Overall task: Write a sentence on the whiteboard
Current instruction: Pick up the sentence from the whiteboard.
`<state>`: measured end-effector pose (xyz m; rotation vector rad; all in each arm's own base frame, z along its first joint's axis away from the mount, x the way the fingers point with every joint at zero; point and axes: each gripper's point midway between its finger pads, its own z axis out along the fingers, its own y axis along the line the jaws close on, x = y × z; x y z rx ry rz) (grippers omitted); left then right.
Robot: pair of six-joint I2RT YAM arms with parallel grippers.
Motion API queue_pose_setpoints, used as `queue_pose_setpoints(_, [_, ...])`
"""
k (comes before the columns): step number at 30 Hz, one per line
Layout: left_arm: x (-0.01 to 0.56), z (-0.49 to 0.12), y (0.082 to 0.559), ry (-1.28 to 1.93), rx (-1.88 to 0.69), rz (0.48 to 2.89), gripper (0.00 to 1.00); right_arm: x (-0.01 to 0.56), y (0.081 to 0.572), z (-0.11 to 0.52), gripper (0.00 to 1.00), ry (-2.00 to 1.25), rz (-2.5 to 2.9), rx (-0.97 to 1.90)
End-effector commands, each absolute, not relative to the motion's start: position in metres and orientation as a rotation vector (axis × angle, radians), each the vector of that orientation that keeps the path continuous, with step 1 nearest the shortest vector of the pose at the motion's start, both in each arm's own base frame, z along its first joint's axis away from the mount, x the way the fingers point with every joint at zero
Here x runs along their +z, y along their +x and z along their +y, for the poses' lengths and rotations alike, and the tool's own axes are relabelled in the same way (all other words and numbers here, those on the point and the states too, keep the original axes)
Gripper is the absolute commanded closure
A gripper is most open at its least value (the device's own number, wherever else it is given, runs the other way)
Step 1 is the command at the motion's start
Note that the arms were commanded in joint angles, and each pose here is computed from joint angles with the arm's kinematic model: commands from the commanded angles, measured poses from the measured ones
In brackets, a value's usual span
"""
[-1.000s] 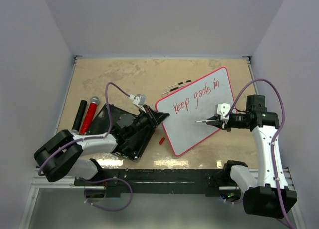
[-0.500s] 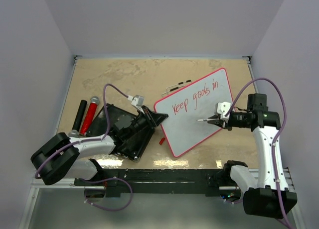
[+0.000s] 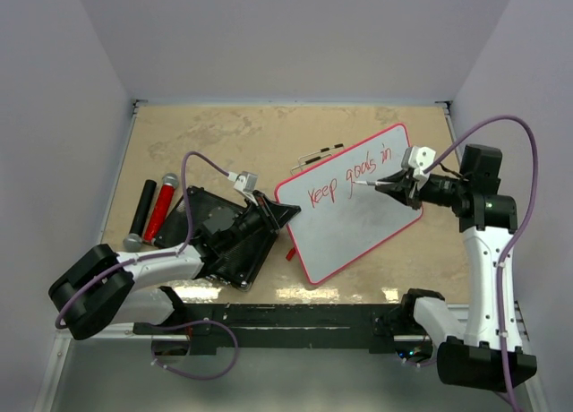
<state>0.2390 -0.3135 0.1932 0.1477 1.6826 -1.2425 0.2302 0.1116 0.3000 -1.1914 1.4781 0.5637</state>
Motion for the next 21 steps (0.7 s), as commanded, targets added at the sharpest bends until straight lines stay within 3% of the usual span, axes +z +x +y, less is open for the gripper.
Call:
queue_pose_setpoints(1, [0.189, -0.313, 0.238, 0.247, -1.174, 1.680, 1.00, 0.334, 0.229, 0.122, 1.00, -1.148, 1.411, 0.637])
queue_pose_setpoints(21, [0.185, -0.315, 0.234, 0.250, -1.207, 1.659, 1.00, 0.284, 0.201, 0.122, 1.00, -1.245, 1.434, 0.668])
